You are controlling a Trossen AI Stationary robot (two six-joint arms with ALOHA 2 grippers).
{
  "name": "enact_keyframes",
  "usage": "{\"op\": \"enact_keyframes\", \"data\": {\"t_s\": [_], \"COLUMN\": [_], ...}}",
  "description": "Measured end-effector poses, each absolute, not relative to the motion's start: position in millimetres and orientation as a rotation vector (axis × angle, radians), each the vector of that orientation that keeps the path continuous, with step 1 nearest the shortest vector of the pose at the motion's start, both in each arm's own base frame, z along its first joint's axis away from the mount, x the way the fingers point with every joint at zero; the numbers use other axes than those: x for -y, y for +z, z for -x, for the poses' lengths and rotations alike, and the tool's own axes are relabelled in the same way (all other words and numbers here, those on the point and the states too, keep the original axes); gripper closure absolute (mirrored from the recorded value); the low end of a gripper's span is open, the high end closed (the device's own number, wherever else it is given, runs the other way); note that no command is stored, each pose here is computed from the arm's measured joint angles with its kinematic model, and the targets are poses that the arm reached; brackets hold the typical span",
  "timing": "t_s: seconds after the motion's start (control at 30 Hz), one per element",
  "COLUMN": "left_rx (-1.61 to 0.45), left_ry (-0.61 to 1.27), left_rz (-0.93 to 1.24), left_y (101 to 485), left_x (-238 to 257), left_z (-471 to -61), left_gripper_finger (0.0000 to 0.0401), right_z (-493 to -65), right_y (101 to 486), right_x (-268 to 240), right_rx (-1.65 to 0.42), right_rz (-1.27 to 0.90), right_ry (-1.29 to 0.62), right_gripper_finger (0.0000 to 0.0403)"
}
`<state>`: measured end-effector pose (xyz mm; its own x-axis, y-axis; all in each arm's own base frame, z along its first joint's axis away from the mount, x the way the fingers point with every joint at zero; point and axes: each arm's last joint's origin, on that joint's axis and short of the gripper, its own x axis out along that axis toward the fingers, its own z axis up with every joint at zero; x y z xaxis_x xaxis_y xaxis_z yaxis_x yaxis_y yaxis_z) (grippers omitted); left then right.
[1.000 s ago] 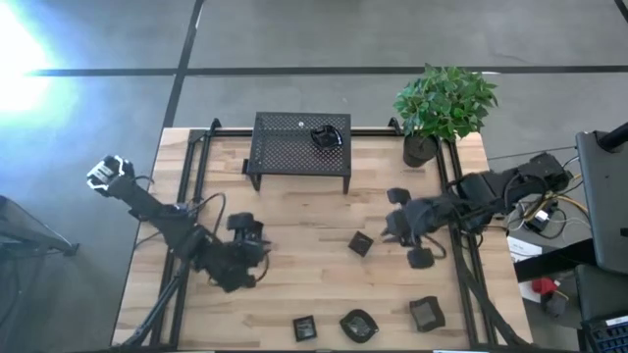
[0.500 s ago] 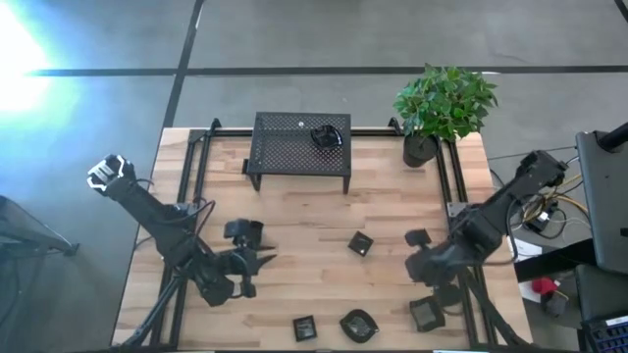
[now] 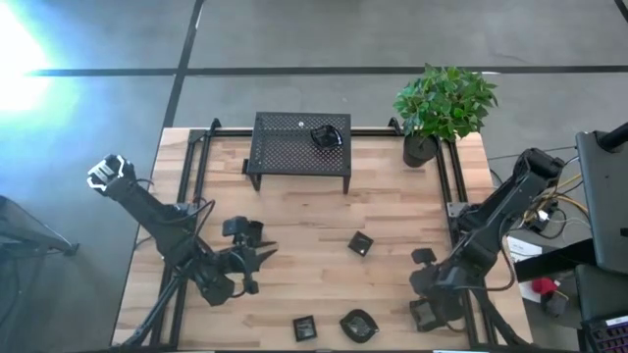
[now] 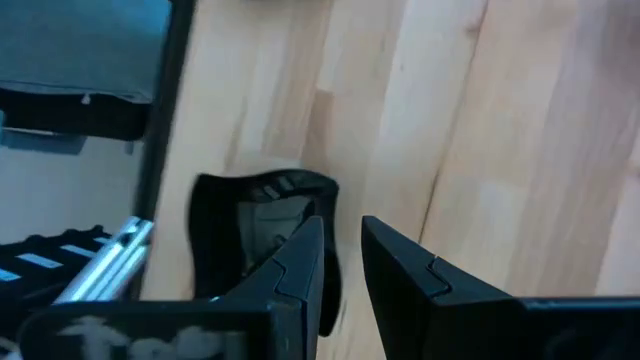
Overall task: Pick & Place Mini shaped plates
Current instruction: Stack the black distorted square plate on top of the other black distorted square plate
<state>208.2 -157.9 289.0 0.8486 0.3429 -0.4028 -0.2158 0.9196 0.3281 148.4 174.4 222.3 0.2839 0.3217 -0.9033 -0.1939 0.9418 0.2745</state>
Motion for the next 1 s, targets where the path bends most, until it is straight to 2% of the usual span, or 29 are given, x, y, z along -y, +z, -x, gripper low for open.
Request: {"op": "enact_keyframes", "data": {"t_s": [0.5, 1.0], "left_rx": [-0.451, -0.447], "left_ry": [0.299, 0.297], "left_rz": [-0.251, -0.239], "left_y": [291.0, 291.4], "left_x": [159.1, 159.5], "left_z": [-209.9, -210.1], "left_gripper_finger": [0.0323, 0.0323], "right_z": [-130.9, -126.0], "right_y": [169.7, 160.7], "right_x": [-169.9, -168.3], "right_rx": [-1.308, -1.312], "right_rz": [-0.237, -0.228], "right_ry": [0.334, 0.339], "right_gripper_finger": [0.0335, 0.0335]}}
